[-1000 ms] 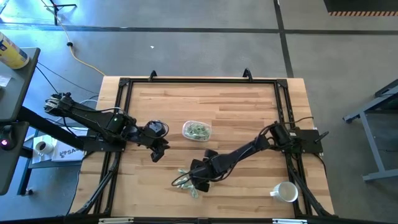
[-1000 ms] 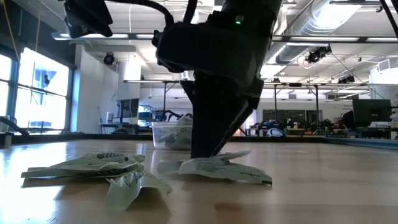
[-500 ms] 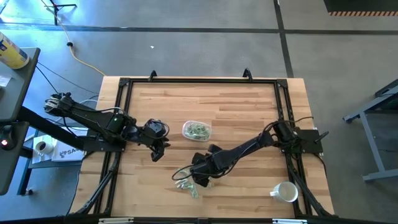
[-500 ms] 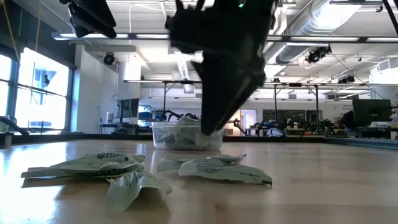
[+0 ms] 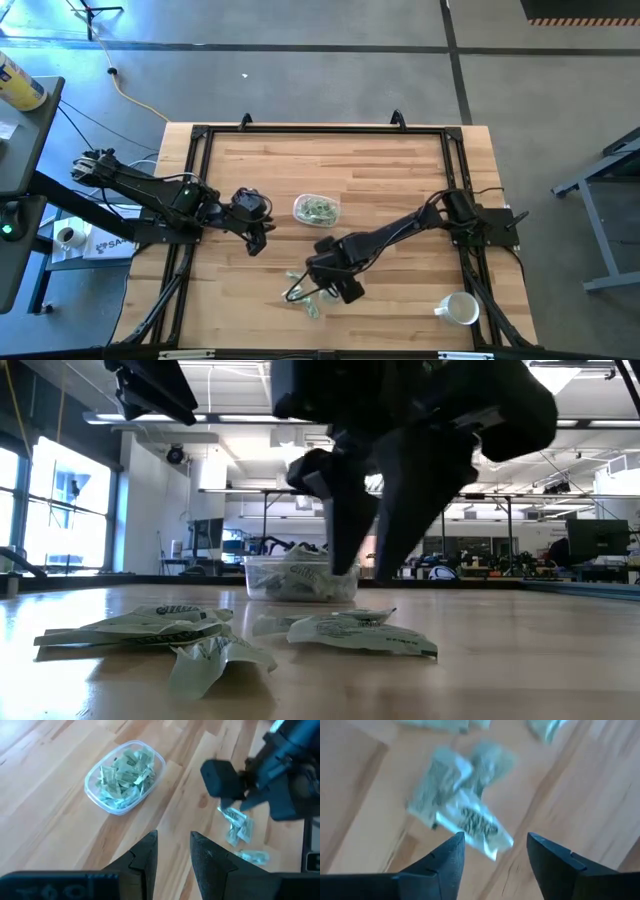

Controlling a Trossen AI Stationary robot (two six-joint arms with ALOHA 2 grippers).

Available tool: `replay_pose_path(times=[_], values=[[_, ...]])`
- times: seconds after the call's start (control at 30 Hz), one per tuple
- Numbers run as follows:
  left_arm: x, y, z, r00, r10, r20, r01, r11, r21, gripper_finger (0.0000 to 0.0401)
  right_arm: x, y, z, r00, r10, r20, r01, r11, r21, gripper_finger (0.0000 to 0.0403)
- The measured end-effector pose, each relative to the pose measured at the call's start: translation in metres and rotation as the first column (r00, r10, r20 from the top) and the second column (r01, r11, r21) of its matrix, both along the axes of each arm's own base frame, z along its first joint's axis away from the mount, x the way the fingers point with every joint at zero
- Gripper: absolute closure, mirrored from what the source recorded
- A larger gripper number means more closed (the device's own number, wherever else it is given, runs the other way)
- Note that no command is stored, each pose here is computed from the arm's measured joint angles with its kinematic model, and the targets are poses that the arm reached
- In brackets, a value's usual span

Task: Pick and place Stevia / Truvia into bins
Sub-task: Put the stevia packet into the transparent container

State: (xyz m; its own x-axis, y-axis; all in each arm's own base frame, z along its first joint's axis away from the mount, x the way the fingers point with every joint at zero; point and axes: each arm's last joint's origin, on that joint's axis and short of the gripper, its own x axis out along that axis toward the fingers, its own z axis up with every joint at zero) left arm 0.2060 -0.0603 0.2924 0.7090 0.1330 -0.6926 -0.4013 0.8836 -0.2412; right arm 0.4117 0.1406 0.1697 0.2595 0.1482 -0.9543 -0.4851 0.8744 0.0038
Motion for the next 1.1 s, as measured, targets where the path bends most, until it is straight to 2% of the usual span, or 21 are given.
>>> replay_pose_path(times=[0.13,0.27,0.43,0.57,0.77,0.9,1.0,1.1], values=[[0.0,0.0,0.0,0.999,0.033,0.008,-0.033,0.999,-0.029,0.0254,0.005,0.004,-0.007,0.999,0.033,0.03,-0.034,0.999,0.023,0.0192],[0.0,0.0,0.0,0.998,0.064,0.016,-0.063,0.996,-0.059,0.0254,0.008,0.004,-0.026,0.998,0.067,-0.006,-0.067,0.998,0.001,0.0193],[0.001,0.0,0.001,0.997,0.074,0.025,-0.072,0.995,-0.072,0.0254,0.006,0.0,-0.027,0.997,0.07,-0.029,-0.071,0.997,-0.036,0.0209],[0.001,0.0,0.001,0.997,0.075,0.026,-0.073,0.995,-0.071,0.0254,0.003,-0.009,-0.026,0.996,0.023,-0.088,-0.027,0.999,-0.042,0.0248],[0.001,0.0,0.001,0.996,0.079,0.027,-0.077,0.995,-0.067,0.0254,0.001,-0.019,-0.026,0.991,0.005,-0.135,-0.012,0.999,-0.048,0.0336],[0.001,0.0,0.001,0.997,0.079,0.026,-0.077,0.995,-0.066,0.0254,0.004,-0.029,-0.017,0.987,-0.025,-0.158,0.014,0.998,-0.066,0.0394],[0.001,0.0,0.001,0.997,0.078,0.025,-0.076,0.995,-0.065,0.0254,0.014,-0.043,0.003,0.986,-0.096,-0.133,0.087,0.993,-0.074,0.0391],[0.0,0.0,0.001,0.997,0.072,0.018,-0.071,0.996,-0.056,0.0254,0.025,-0.062,0.039,0.979,-0.191,-0.074,0.185,0.979,-0.086,0.0399]])
